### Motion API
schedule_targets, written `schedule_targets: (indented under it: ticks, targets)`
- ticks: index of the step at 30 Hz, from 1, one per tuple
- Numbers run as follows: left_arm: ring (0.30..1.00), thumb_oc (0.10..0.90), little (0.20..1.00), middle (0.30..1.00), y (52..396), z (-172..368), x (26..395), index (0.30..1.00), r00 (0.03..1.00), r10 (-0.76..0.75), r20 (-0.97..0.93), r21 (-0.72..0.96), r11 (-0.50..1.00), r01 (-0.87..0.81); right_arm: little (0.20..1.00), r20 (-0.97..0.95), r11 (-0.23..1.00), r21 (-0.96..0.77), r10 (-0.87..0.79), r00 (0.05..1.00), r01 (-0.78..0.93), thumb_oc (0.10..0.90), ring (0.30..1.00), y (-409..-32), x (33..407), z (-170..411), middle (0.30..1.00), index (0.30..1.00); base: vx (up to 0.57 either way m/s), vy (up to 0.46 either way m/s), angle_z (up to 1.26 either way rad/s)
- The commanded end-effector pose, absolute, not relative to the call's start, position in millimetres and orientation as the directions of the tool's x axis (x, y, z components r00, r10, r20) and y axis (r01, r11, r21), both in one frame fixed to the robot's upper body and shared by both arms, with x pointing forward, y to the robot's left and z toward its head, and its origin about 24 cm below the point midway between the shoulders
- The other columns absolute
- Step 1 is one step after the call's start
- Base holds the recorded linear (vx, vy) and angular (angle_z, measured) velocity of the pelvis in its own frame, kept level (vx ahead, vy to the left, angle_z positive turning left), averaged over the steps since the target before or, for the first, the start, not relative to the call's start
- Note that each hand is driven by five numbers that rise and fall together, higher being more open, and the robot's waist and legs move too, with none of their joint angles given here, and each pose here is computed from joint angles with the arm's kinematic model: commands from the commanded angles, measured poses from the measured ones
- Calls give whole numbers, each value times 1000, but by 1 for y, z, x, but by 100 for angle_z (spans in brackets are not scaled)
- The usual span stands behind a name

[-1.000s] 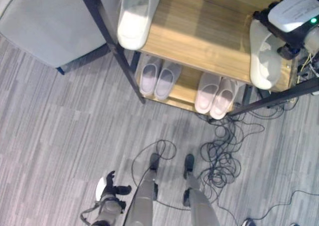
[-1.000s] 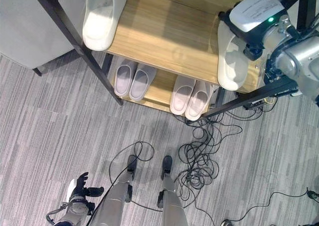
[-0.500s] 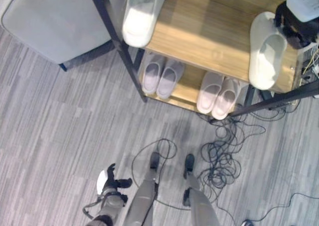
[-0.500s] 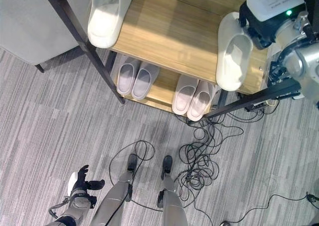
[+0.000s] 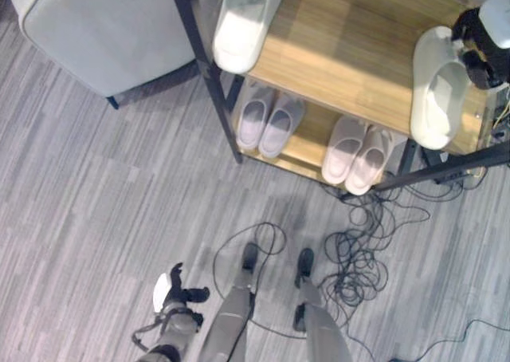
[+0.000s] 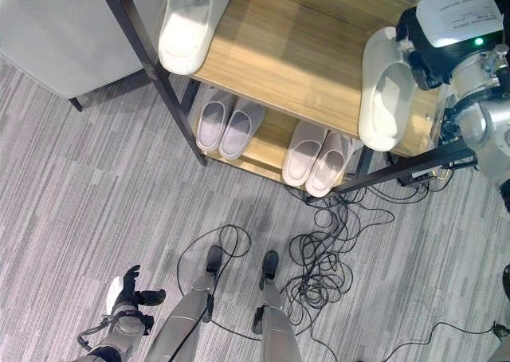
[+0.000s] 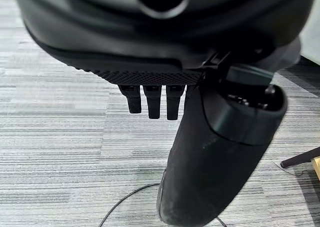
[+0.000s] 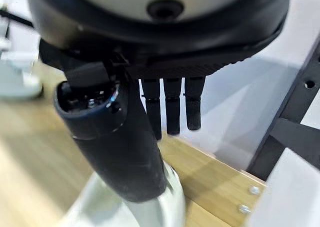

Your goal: Arrange the slippers neatly on the shoe rack.

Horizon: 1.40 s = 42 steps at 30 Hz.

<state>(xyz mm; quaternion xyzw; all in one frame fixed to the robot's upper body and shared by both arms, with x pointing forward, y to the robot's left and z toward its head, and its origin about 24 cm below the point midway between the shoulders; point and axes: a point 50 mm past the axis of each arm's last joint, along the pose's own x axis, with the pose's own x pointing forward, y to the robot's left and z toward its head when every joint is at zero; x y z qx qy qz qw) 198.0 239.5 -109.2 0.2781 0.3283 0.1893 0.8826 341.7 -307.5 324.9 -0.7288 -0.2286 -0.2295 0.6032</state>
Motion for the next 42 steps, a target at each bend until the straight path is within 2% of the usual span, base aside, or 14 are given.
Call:
schedule_targets:
  ticks: [1, 12, 19, 27, 37, 39, 41, 42]
  targets:
    - [900, 800, 900, 900, 252, -99, 206, 900, 728, 567, -387, 674, 712, -197, 900, 863, -65, -504, -3, 505, 861, 800, 900, -312, 307, 402, 900, 900, 0, 0, 0]
    - [900, 800, 900, 900, 255, -102, 199, 900, 705, 583, -403, 667, 715, -210, 900, 868, 104, -492, -25, 496, 865, 800, 900, -309, 307, 387, 900, 900, 2, -5, 4]
    - [900, 800, 900, 900, 252, -105, 196, 900, 682, 590, -431, 629, 739, -242, 900, 813, 201, -564, -39, 581, 801, 800, 900, -312, 312, 360, 900, 900, 1, -2, 1]
    - [900, 800, 900, 900, 257, -107, 191, 900, 682, 584, -441, 644, 735, -213, 900, 750, 137, -649, -50, 659, 748, 800, 900, -323, 312, 345, 900, 900, 5, -4, 2]
    - [900, 800, 900, 900, 259, -110, 185, 900, 665, 588, -461, 648, 735, -201, 900, 751, 153, -641, -76, 656, 752, 800, 900, -321, 320, 349, 900, 900, 0, 0, 0]
    - [900, 800, 900, 900, 259, -110, 185, 900, 664, 588, -462, 648, 735, -201, 900, 748, 137, -646, -79, 659, 751, 800, 900, -323, 320, 349, 900, 900, 0, 0, 0]
    - [900, 800, 900, 900, 260, -109, 187, 900, 665, 591, -456, 649, 733, -206, 900, 730, 36, -680, -59, 681, 732, 800, 900, -324, 320, 352, 900, 900, 0, 0, 0]
    - [900, 800, 900, 900, 260, -108, 187, 900, 668, 590, -453, 650, 732, -205, 486, 717, -7, -695, -78, 693, 719, 524, 486, -330, 321, 352, 486, 486, 0, 0, 0]
